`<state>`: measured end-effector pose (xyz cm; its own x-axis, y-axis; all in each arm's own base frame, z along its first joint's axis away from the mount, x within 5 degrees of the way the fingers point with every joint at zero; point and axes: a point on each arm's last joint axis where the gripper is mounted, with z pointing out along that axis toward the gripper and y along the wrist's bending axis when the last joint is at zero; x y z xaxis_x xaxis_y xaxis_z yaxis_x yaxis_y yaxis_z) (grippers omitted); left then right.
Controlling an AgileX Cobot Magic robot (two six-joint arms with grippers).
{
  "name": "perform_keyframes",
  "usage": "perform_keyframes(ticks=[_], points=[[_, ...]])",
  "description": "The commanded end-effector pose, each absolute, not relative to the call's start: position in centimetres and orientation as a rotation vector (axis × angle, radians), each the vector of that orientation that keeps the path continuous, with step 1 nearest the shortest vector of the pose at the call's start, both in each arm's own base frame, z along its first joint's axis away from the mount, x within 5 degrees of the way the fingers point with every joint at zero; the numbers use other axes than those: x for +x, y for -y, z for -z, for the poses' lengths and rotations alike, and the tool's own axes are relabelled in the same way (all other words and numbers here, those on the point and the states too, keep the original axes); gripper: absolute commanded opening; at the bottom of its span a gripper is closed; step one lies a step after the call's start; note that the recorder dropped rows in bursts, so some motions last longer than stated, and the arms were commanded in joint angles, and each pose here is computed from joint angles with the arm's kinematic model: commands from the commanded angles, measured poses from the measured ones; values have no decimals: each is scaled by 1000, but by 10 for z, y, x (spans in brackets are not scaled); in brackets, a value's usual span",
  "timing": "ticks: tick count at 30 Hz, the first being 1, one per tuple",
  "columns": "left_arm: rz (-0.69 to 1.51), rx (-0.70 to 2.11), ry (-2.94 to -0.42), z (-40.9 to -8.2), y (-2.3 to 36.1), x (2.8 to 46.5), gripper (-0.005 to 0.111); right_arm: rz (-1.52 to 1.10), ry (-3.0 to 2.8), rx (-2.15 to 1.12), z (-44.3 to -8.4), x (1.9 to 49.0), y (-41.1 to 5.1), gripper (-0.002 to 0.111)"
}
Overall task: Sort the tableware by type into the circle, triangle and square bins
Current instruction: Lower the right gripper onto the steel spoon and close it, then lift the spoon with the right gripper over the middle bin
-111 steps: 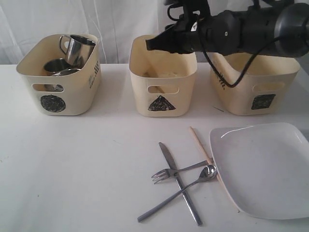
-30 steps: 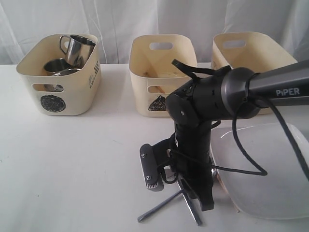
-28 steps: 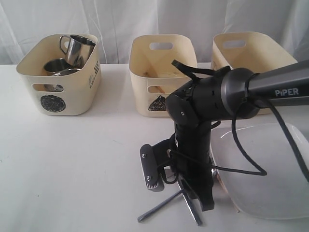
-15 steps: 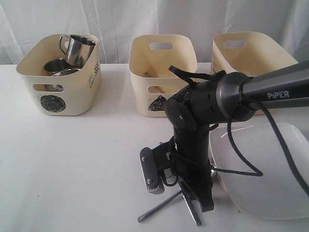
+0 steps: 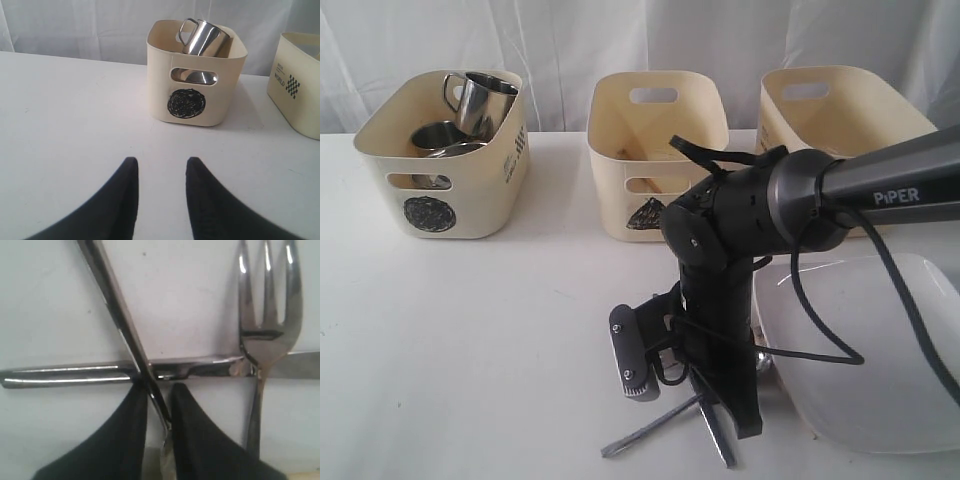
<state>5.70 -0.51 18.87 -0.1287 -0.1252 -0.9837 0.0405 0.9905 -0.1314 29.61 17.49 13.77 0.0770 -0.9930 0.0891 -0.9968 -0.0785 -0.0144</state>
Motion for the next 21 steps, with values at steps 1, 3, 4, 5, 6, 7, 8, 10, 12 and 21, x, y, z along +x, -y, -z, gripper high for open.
perform_keyframes(ticks=[1,3,4,5,6,7,8,10,12,21], points=[[151,-76,-1693,-188,5,57,38,-70,2096,2198,-136,292,-170,4],[151,-76,-1693,-188,5,57,38,-48,2100,2163,-137,289,-170,0],[151,-76,-1693,-188,5,57,38,-44,2106,2158,-137,289,-170,0],[151,-76,-1693,-188,5,57,38,-42,2119,2145,-139,288,-170,0],[151,-76,-1693,-188,5,57,38,-42,2131,2136,-140,288,-170,0],[151,-76,-1693,-188,5,57,38,-42,2145,2134,-142,288,-171,0],[151,-76,-1693,-188,5,57,38,-41,2163,2129,-145,288,-171,0],[151,-76,-1693,-188,5,57,38,-47,2190,2129,-152,287,-171,0],[151,-76,-1693,-188,5,57,38,-41,2211,2137,-158,286,-171,0],[151,-76,-1693,-188,5,57,38,185,2373,2099,-175,274,-189,0]])
